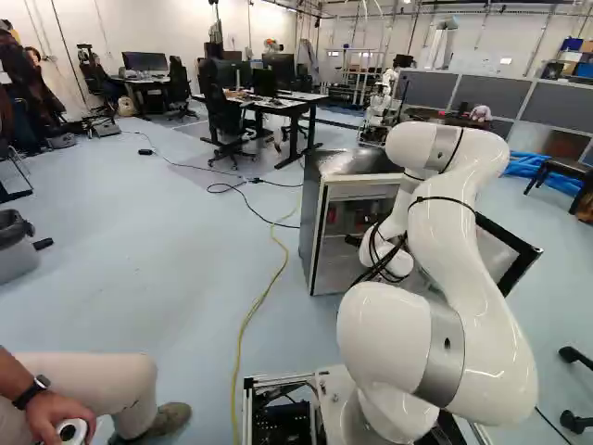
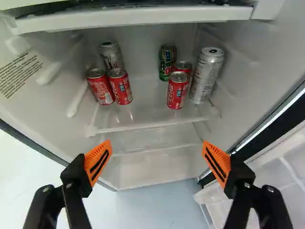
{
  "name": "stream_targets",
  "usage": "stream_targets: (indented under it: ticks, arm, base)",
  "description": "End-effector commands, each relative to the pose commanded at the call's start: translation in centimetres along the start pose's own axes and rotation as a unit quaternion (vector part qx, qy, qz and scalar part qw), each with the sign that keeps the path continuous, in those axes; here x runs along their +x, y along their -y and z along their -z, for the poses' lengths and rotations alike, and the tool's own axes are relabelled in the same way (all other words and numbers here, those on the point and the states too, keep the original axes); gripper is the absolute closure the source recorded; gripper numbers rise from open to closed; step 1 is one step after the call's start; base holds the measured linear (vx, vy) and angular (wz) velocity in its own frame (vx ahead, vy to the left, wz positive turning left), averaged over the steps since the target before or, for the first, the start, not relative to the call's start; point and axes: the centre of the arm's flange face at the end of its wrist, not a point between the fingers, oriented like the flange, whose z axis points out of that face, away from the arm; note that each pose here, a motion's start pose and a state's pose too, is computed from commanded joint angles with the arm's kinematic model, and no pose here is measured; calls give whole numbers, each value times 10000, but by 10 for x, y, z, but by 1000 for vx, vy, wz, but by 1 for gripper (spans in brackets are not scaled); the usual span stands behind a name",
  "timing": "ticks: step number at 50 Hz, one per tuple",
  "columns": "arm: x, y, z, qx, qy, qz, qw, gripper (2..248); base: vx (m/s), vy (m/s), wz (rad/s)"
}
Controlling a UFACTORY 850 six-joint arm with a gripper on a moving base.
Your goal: Grab a drink from the fridge
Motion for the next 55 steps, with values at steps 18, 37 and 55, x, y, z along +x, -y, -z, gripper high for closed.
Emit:
stream_targets:
  ticks: [18,37,55]
  arm:
    - [3,1,-13,30,-84,58,9999,3]
    - [8,1,-32,72,-209,140,9997,3]
    - [12,2,-50,108,-332,216,9992,3]
  base:
    - [0,0,0]
    - [0,0,0]
    - [0,0,0]
